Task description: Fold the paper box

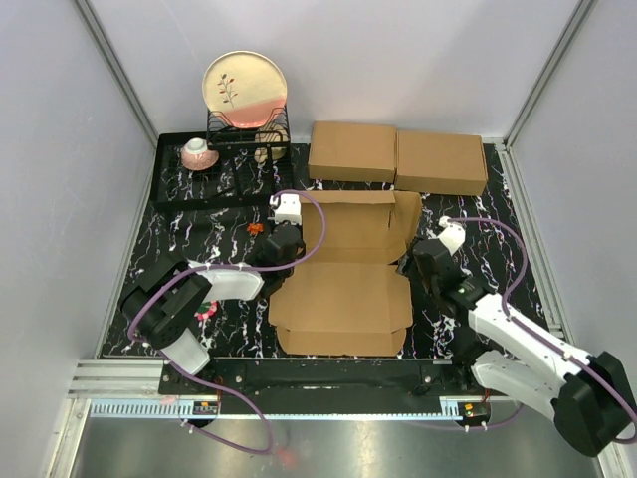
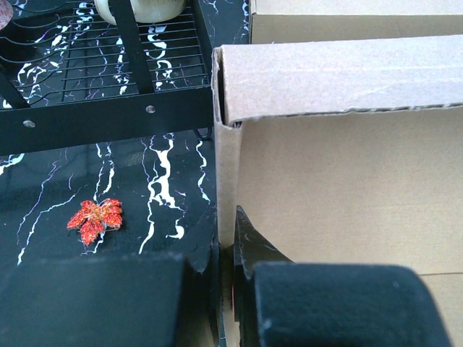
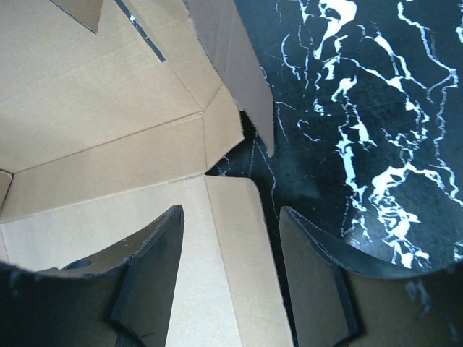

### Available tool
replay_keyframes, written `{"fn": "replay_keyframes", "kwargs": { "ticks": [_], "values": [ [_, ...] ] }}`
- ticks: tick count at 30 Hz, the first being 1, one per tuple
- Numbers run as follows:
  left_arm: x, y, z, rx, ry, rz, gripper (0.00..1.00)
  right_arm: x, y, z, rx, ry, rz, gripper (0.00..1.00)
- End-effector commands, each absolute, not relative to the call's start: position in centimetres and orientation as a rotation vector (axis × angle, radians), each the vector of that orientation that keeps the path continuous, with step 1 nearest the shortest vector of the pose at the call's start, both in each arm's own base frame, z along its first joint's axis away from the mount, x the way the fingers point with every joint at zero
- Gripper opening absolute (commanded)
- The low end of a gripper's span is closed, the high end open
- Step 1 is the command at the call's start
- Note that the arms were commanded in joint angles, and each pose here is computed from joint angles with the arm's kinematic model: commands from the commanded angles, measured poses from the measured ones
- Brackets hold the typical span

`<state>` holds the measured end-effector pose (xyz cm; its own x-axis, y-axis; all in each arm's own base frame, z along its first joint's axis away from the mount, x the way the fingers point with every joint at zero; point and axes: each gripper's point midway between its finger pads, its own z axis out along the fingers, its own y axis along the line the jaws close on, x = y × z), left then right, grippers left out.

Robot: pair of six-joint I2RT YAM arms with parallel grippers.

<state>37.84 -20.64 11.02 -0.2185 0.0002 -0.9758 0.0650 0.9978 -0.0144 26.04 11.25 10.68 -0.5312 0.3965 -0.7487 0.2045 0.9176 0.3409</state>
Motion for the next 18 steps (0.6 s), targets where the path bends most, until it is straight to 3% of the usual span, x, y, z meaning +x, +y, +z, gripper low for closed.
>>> {"fn": "replay_keyframes", "kwargs": {
  "ticks": [1, 18],
  "values": [
    [37.7, -20.9, 11.7, 0.038, 1.763, -0.065, 0.00, 27.9, 13.1, 10.9, 0.437, 2.102, 0.335, 0.62],
    [37.1, -21.7, 11.7, 0.086, 1.752, -0.068, 0.00, 31.6, 13.9, 8.5, 0.408, 2.034, 0.268, 0.58]
  ]
}}
